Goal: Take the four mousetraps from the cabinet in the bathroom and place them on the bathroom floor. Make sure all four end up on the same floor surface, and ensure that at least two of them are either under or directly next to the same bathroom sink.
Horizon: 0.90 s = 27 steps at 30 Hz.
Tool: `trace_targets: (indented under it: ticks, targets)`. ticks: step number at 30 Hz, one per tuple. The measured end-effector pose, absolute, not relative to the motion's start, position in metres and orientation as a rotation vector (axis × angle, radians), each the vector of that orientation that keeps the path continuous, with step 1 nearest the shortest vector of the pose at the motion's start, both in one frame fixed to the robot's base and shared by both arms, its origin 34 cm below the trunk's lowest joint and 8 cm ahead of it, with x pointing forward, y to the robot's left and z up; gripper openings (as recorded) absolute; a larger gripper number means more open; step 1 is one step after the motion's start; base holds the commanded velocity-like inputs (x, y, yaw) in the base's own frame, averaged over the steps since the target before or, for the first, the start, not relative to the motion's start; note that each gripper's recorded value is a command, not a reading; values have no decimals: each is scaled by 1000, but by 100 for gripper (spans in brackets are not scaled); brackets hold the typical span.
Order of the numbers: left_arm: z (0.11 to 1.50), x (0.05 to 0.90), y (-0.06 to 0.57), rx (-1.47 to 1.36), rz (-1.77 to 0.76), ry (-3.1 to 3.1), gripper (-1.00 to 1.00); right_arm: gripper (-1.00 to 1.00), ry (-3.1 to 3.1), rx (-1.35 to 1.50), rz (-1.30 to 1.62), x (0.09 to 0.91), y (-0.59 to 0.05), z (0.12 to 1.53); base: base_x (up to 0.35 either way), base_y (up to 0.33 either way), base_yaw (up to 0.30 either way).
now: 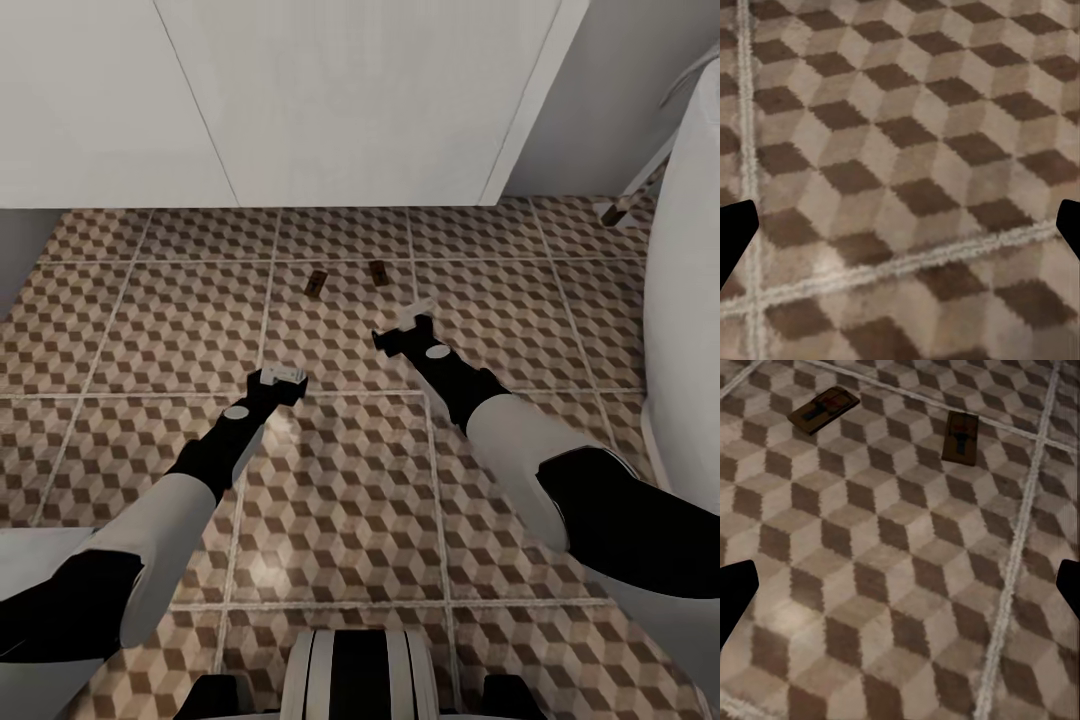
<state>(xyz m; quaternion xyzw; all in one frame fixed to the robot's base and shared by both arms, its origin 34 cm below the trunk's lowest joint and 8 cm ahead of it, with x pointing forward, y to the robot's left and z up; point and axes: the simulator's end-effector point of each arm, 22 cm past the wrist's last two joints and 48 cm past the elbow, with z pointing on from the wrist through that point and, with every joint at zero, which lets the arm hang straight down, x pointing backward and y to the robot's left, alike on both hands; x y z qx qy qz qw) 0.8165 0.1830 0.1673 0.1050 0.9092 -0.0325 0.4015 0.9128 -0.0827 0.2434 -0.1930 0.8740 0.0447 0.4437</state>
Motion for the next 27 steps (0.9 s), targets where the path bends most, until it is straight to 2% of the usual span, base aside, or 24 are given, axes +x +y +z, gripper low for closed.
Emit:
trace_targets:
  ticks: [27]
  targets:
    - [222,817,213,267,-24,2255,100,100,2156,-482,34,906,-128,286,0,0,0]
